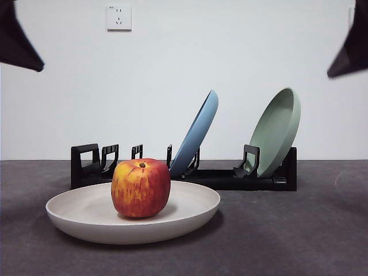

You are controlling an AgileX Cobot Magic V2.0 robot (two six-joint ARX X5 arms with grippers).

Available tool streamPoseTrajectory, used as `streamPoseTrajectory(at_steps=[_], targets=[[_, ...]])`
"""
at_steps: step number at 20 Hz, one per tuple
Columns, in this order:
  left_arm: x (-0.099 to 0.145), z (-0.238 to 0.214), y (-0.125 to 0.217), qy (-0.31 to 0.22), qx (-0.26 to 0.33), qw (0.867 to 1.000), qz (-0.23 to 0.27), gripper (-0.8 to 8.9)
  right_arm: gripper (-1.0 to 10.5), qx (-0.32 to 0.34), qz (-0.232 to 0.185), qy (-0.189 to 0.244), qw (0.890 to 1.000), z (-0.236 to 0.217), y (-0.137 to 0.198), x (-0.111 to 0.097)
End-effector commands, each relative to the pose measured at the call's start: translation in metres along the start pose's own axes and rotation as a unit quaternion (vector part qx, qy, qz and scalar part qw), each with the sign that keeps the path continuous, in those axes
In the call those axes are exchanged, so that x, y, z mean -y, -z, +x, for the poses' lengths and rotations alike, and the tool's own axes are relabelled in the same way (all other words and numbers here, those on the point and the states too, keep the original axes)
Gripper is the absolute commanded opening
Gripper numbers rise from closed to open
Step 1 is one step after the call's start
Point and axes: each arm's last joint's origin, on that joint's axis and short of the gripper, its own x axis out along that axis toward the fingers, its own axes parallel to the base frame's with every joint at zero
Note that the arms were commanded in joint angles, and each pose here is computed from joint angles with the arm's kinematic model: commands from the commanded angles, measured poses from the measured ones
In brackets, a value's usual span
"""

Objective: Take the yellow plate from the plate rack,put the plate on the table,take the apple from the table,put the apple in the plate

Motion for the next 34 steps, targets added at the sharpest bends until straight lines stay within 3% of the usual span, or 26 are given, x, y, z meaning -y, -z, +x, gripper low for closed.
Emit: streamPoseTrajectory(at_steps=[1,4,7,10,18,21,24,27,30,34], targets=[[-0.002,-0.005,0.01,-0.014,0.013,1.0,-0.02,-0.09,-0.1,0.002,0.013,-0.007,1.0,0.003,0.018,0.0],[-0.003,-0.011,0.009,-0.012,0.033,0.999,-0.023,-0.09,-0.1,-0.003,0.01,-0.009,1.0,0.004,0.023,0.0],[-0.003,-0.011,0.011,-0.011,0.017,1.0,-0.024,-0.05,0.0,-0.003,0.033,-0.009,0.999,0.004,0.023,0.0],[-0.003,-0.01,0.017,-0.011,-0.012,1.0,-0.019,-0.01,0.0,-0.003,0.034,-0.009,0.999,0.004,0.023,0.0],[-0.004,-0.01,0.019,-0.014,-0.021,1.0,-0.016,-0.01,0.0,-0.003,0.034,-0.009,0.999,0.004,0.023,0.0],[-0.012,-0.024,0.019,-0.031,-0.009,0.999,0.016,-0.01,0.0,-0.003,0.034,-0.009,0.999,0.004,0.023,0.0],[-0.028,-0.043,0.016,-0.094,0.046,0.995,-0.003,-0.01,0.0,-0.003,0.034,-0.009,0.999,0.004,0.022,0.0],[-0.043,-0.057,0.022,-0.169,0.096,0.981,-0.017,-0.01,0.0,-0.003,0.034,-0.009,0.999,0.004,0.022,0.0],[-0.051,-0.059,0.038,-0.221,0.102,0.97,-0.014,-0.01,0.0,-0.003,0.034,-0.009,0.999,0.004,0.022,0.0],[-0.059,-0.048,0.064,-0.246,0.11,0.963,-0.016,-0.01,0.0,-0.003,0.034,-0.009,0.999,0.004,0.022,0.0]])
